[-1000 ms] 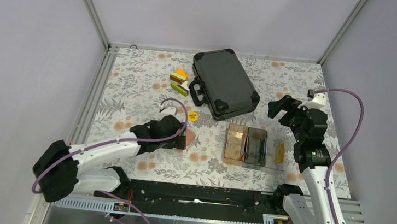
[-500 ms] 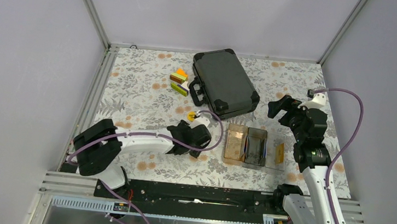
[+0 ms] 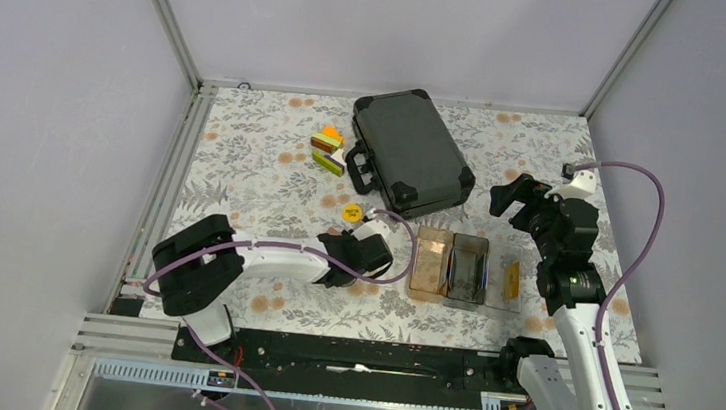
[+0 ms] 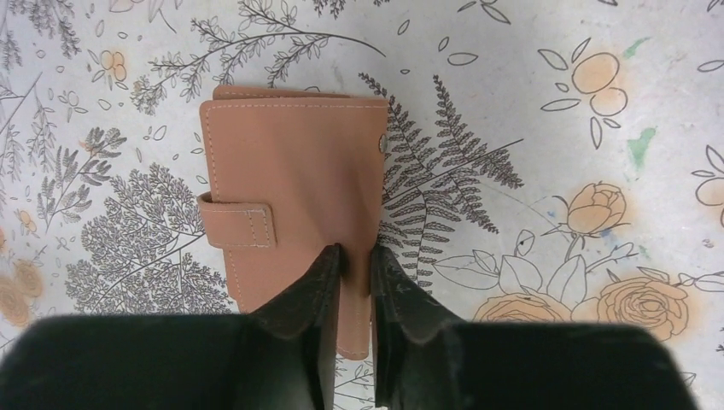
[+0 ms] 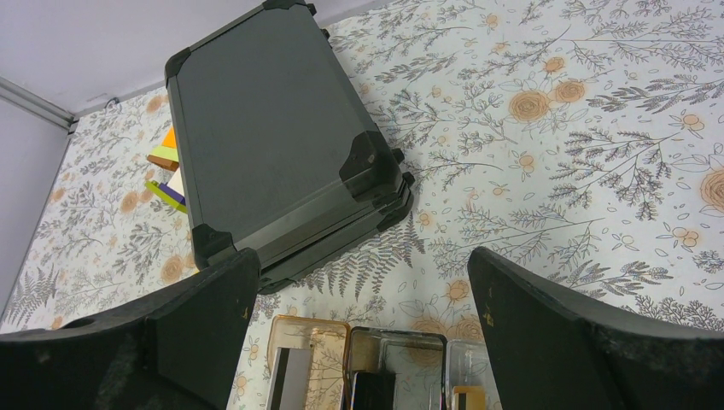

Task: Put the credit cards into the card holder
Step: Pick up the card holder from the center of the board.

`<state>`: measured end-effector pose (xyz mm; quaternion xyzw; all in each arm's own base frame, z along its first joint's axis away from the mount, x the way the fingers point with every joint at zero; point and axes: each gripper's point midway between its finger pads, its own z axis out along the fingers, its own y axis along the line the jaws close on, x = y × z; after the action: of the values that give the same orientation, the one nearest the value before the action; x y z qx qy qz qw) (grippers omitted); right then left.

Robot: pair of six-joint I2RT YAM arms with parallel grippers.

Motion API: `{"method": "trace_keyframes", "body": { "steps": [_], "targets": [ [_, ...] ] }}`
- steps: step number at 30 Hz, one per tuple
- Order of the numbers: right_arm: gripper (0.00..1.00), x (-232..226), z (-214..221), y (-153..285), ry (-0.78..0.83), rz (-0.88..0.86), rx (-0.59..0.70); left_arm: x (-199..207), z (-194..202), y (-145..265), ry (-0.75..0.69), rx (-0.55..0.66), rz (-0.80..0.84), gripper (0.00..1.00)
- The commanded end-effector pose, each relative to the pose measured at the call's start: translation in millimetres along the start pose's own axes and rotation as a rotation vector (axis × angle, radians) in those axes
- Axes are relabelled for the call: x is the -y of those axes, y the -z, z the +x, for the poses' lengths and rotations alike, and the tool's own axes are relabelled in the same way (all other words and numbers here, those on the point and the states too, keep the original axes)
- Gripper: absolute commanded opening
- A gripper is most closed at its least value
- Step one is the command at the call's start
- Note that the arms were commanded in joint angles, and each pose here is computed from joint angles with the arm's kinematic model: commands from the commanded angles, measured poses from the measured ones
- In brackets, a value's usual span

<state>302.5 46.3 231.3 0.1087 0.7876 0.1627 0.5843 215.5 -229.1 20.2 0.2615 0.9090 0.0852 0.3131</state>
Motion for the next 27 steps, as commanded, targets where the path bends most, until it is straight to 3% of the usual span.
{"method": "trace_keyframes", "body": {
  "steps": [1,3,9,12,15,20,27],
  "targets": [
    [0.99,-6,-10,1,0.015,-0.028,0.021,-2,-1,3,0.013,0.013,-0.016,0.07],
    [0.99,-13,-10,2,0.019,-0.06,0.012,-7,-5,10,0.049,0.045,-0.016,0.0],
    [0.99,-54,-2,6,0.012,-0.287,-0.076,-16,-33,46,0.217,0.211,0.078,0.0],
    [0.94,-82,10,8,-0.028,-0.457,-0.172,-20,-54,76,0.312,0.311,0.176,0.0],
    [0.94,-118,25,15,-0.046,-0.666,-0.272,-23,-74,113,0.413,0.407,0.34,0.0],
    [1.0,-196,56,60,0.054,-1.087,-0.394,-31,-93,161,0.489,0.528,0.62,0.0],
    [0.99,-247,65,86,0.067,-1.312,-0.422,-27,-105,235,0.45,0.676,0.961,0.0]
  ]
}}
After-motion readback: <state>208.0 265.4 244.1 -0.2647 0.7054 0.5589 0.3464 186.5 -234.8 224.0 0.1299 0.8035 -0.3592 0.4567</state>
